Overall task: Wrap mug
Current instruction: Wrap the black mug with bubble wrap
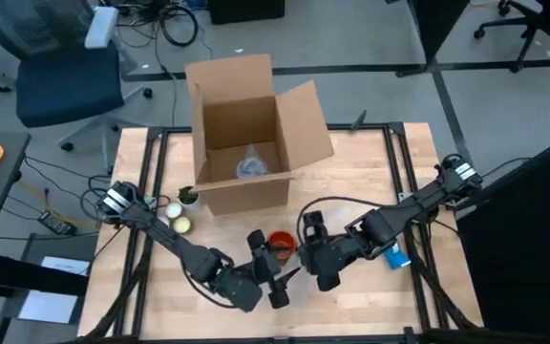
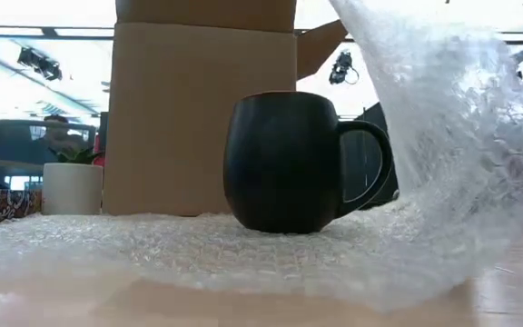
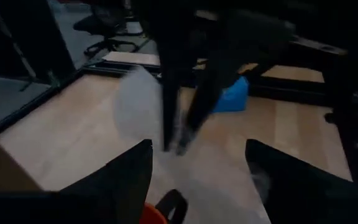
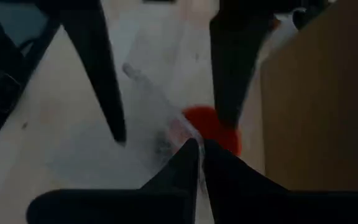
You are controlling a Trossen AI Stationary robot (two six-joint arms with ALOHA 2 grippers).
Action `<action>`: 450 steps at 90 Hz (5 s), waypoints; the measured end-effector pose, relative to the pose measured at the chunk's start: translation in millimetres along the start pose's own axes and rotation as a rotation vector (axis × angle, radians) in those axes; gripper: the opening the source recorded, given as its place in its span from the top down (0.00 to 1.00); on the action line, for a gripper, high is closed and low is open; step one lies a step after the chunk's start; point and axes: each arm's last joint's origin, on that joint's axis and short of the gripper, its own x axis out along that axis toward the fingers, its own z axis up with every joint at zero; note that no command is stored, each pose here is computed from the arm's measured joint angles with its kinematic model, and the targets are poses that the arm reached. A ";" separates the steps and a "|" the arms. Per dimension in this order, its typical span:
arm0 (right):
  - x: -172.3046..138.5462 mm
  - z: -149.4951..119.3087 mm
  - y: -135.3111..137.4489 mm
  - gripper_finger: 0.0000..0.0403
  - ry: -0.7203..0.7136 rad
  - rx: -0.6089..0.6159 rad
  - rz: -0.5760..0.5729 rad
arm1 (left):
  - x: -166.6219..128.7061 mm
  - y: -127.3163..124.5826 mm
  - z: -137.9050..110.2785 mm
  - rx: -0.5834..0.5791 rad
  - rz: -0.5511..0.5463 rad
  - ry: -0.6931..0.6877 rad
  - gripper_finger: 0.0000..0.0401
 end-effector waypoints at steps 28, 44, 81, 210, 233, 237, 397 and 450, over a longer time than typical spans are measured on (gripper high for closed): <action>-2.8 0.7 7.1 1.00 -0.013 -0.029 0.047 | 0.6 2.6 -4.4 0.014 0.016 0.034 0.60; -8.1 2.6 12.7 1.00 -0.041 -0.040 0.063 | 2.7 3.0 -5.9 0.000 -0.043 0.075 0.95; -66.9 -1.2 4.1 0.85 -0.112 0.096 0.142 | -10.5 23.6 12.2 -0.010 -0.007 0.100 1.00; 15.1 -33.7 -80.2 1.00 0.211 0.220 0.650 | 7.9 28.0 27.8 -0.233 -0.281 0.138 1.00; 23.9 -37.1 -82.5 1.00 0.243 0.187 0.583 | 6.5 28.9 38.8 -0.250 -0.327 0.075 1.00; 24.6 -36.6 -81.1 1.00 0.238 0.190 0.613 | 7.4 29.9 39.1 -0.250 -0.324 0.075 1.00; -33.5 -78.0 -128.3 0.75 0.527 0.122 -0.077 | 14.9 59.9 -23.3 -0.122 0.120 0.270 1.00; 15.0 -116.8 -151.4 0.71 0.472 0.117 0.010 | 15.2 59.6 -22.7 -0.128 0.117 0.266 1.00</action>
